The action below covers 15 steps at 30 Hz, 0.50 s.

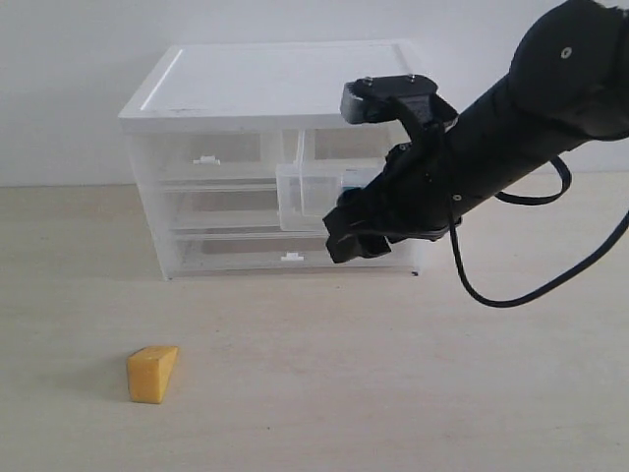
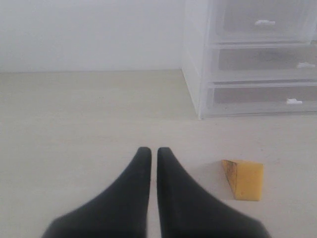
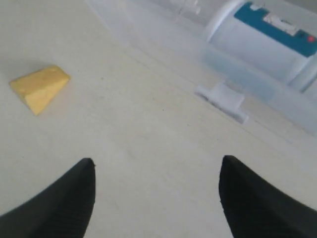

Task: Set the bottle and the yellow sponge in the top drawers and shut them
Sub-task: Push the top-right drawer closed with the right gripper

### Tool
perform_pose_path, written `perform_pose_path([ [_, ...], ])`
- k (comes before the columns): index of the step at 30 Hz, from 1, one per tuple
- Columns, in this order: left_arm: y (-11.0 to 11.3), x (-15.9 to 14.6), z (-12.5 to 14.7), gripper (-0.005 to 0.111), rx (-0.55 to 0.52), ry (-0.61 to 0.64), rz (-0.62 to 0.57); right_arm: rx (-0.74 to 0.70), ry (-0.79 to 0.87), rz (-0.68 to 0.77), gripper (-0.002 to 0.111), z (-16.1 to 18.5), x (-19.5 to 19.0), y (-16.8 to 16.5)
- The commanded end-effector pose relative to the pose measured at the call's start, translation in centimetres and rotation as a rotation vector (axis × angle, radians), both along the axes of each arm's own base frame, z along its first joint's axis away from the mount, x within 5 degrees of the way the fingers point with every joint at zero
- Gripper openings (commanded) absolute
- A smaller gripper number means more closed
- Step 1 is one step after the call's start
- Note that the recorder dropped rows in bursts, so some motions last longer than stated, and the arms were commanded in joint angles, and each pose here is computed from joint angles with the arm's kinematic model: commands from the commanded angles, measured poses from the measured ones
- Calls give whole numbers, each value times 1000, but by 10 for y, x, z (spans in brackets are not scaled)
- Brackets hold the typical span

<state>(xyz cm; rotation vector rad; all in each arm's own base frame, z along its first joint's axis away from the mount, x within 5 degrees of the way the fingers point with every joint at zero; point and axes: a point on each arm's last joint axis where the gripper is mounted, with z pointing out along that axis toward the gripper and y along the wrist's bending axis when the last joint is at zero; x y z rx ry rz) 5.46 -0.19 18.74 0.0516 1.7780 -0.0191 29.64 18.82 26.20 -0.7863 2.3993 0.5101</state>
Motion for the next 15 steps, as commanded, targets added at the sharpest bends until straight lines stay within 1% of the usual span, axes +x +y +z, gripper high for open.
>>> perform_pose_path([
  [1, 0, 0, -1, 4, -4, 1, 2, -86, -9, 22, 60, -1, 0, -6],
  [3, 0, 0, -1, 4, -4, 1, 2, -98, -7, 21, 53, -1, -1, -7],
  [4, 0, 0, -1, 4, -4, 1, 2, -100, -1, 24, 44, -2, -1, -7],
  [6, 0, 0, -1, 4, -4, 1, 2, -114, 6, 52, 21, 0, -2, -7],
  [7, 0, 0, -1, 4, -4, 1, 2, -132, 9, 97, 0, 5, -3, -6],
  [9, 0, 0, -1, 4, -4, 1, 2, -126, 7, 107, 0, 15, -1, -4],
  [12, 0, 0, -1, 4, -4, 1, 2, -120, -13, 104, 0, 21, 1, -3],
  [15, 0, 0, -1, 4, -4, 1, 2, -103, -65, 65, 0, 24, 7, -3],
])
